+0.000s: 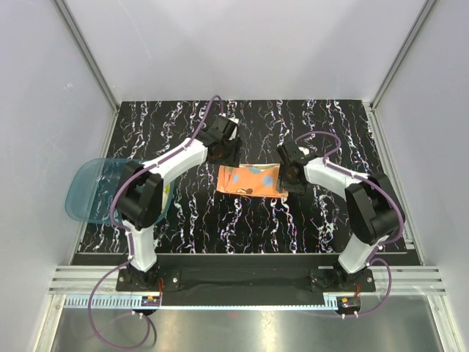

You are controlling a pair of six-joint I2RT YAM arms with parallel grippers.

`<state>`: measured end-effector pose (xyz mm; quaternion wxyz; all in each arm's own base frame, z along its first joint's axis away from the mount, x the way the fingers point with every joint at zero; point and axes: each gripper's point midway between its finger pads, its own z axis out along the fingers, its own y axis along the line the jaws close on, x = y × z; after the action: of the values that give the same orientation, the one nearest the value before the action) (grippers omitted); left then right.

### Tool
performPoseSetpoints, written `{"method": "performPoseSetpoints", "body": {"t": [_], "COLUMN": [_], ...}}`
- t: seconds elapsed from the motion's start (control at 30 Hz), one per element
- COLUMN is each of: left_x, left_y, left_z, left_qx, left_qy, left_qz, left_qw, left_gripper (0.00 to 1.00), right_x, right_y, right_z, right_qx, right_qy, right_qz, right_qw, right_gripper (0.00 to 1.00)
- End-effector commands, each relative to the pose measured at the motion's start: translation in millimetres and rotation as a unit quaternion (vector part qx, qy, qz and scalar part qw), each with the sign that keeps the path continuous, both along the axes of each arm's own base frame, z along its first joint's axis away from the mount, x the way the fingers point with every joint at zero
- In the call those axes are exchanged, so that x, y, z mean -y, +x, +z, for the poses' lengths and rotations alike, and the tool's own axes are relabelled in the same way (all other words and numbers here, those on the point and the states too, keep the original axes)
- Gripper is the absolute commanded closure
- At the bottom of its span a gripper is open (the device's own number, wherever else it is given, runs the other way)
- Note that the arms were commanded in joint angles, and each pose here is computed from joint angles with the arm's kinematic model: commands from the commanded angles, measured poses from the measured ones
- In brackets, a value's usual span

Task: Roll the towels
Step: Fold the towel

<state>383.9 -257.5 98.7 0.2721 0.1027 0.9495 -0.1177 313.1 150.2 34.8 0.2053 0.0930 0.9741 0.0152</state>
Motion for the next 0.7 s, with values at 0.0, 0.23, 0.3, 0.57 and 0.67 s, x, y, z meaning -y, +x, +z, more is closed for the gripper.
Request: {"method": "performPoseSetpoints", "body": {"t": [0.0,0.23,0.3,0.57,0.67], "left_x": [21,26,29,30,30], "left_y": [21,21,22,21,19], "left_z": [9,-18,-25,-47,-53], "left_qx": [0.028,0.005,0.000,-0.012,-0.019], "left_qy": [-0.025,-0.023,-0.023,-0.012,-0.008], "left_qz": [-0.016,-0.021,-0.024,-0.029,-0.033], "left_qw": [0.999,1.000,0.999,0.999,0.999], "left_gripper": [0.40,0.43,0.46,0.51,0.56], "right_x": [5,5,7,9,9], "right_y": [8,11,10,6,5], "right_z": [-7,-23,-25,-33,-34], "right_qx": [0.008,-0.007,-0.010,-0.022,-0.024], "right_qy": [-0.007,-0.008,-0.010,-0.011,-0.010], "right_qz": [-0.010,-0.001,-0.001,0.003,0.003], "right_qw": [1.000,1.000,1.000,1.000,1.000], "right_gripper": [0.40,0.46,0.47,0.50,0.51]}}
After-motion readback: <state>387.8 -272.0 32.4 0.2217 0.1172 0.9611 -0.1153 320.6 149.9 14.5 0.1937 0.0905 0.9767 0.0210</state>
